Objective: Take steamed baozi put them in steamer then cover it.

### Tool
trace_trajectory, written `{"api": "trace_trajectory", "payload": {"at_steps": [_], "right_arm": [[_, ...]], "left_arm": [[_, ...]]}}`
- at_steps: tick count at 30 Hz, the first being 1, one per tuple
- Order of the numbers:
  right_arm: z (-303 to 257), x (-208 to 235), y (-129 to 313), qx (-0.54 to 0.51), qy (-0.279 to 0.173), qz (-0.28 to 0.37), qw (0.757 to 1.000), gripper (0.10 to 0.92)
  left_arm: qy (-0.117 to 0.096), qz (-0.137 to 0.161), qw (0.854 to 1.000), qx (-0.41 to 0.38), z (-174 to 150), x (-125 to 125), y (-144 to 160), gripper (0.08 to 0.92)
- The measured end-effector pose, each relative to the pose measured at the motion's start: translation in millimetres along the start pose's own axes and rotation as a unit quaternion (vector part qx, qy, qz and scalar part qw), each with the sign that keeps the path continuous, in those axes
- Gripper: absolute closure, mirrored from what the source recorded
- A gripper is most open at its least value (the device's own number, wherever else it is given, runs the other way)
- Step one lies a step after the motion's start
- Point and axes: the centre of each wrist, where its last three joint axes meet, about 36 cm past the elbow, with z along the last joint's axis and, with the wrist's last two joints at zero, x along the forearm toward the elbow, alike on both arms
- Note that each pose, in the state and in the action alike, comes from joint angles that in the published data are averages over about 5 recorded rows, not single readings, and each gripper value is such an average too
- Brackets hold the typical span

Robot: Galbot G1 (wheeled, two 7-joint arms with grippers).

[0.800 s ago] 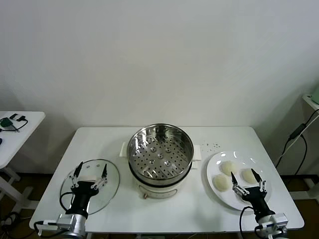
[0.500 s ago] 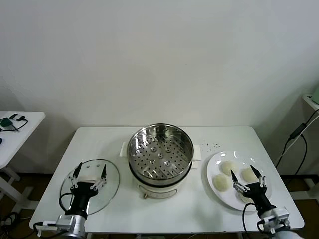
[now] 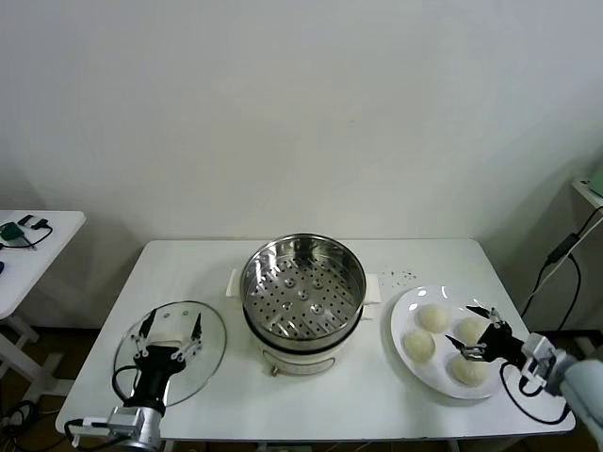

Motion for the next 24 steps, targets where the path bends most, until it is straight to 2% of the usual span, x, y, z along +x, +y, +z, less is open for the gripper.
{"api": "trace_trajectory", "payload": {"at_steps": [12,24], "right_arm": [[-46.5,-47.5,-83.4,0.102,0.08,-0.127,0.983,0.2],[-94.0,-111.4,-121.4,0.154,0.142,-0.202,0.957,0.2]], "left_arm": [[0.006,-0.007,1.0,-0.004,3.5,-2.1,5.7,0.177],[0.013,-0.016,1.0,-0.008,6.7,0.2,10.6,0.177]]}}
